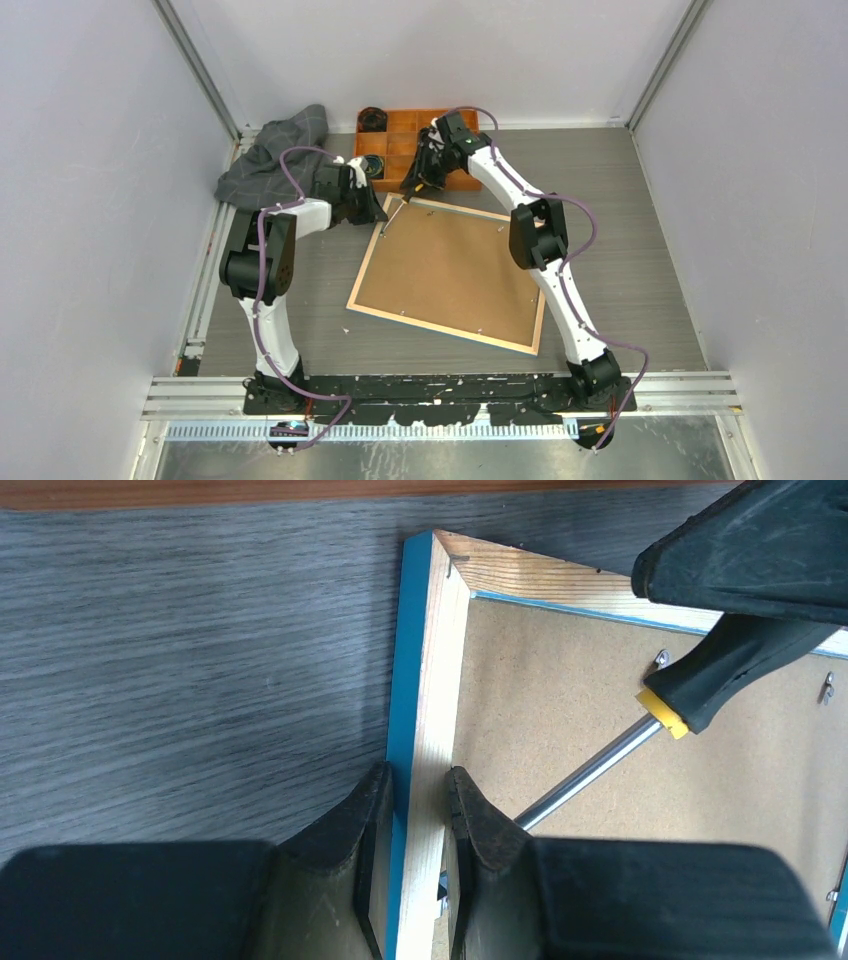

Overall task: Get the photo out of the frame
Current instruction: Release the photo frame item from the photo frame.

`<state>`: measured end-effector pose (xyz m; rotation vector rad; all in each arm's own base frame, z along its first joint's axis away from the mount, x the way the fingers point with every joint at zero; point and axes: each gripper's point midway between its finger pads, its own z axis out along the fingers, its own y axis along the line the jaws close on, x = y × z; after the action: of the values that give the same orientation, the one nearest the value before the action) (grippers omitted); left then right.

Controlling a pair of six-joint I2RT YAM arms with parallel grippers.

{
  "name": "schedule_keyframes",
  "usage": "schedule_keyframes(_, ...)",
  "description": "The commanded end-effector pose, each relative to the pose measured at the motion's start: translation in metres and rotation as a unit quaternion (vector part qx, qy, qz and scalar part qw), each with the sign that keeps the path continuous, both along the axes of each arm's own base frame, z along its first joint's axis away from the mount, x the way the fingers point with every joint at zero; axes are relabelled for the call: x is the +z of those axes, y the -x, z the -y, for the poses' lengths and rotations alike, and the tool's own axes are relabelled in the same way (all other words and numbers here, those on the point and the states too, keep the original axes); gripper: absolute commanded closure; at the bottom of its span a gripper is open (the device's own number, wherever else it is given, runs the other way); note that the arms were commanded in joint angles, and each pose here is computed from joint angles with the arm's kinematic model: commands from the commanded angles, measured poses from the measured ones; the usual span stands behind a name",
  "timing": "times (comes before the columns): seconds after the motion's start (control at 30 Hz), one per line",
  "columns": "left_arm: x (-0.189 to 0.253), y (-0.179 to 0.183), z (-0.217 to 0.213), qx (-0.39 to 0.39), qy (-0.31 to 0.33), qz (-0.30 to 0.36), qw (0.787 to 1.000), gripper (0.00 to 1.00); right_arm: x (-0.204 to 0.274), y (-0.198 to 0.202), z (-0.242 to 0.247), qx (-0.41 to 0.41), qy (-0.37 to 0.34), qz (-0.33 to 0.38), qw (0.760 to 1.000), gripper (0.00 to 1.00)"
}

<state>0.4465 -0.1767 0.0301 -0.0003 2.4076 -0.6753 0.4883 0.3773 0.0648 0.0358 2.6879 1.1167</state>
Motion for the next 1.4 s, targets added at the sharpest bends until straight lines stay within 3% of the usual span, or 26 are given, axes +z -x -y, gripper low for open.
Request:
schedule_keyframes(0.0,-0.046,0.026,0.007,-0.011,-0.035,-0.048,0.998,1.00,-0.044,0.144,-0.051,0.186,0.057,-0.104,0.975,0.99)
schedule_keyframes(0.1,-0.046,0.026,0.007,-0.011,-0.036,-0.048,0.998,1.00,-0.040,0.149,-0.054,0.198,0.039,-0.111,0.973,0.99)
schedule_keyframes(0.2,-0.046,0.026,0.007,-0.010,-0.037,-0.048,0.998,1.00,-0.029,0.160,-0.061,0.193,-0.002,-0.162,0.968,0.99)
schedule_keyframes(0.37,-0.046,0.025,0.007,-0.010,-0.037,-0.047,0.998,1.00,-0.008,0.149,-0.070,0.131,-0.071,-0.238,0.960,0.99)
schedule_keyframes(0.57,-0.046,0.026,0.006,-0.009,-0.038,-0.048,0.998,1.00,-0.006,0.090,-0.034,0.029,-0.025,-0.186,0.982,0.99)
schedule_keyframes(0.73,-0.046,0.026,0.006,-0.010,-0.037,-0.048,0.998,1.00,-0.003,0.052,-0.007,-0.041,-0.028,-0.195,0.980,0.99)
schedule_keyframes(1.37,-0.046,0.027,0.007,-0.013,-0.035,-0.048,0.998,1.00,-0.021,0.020,0.026,-0.090,0.003,-0.175,0.981,0.99)
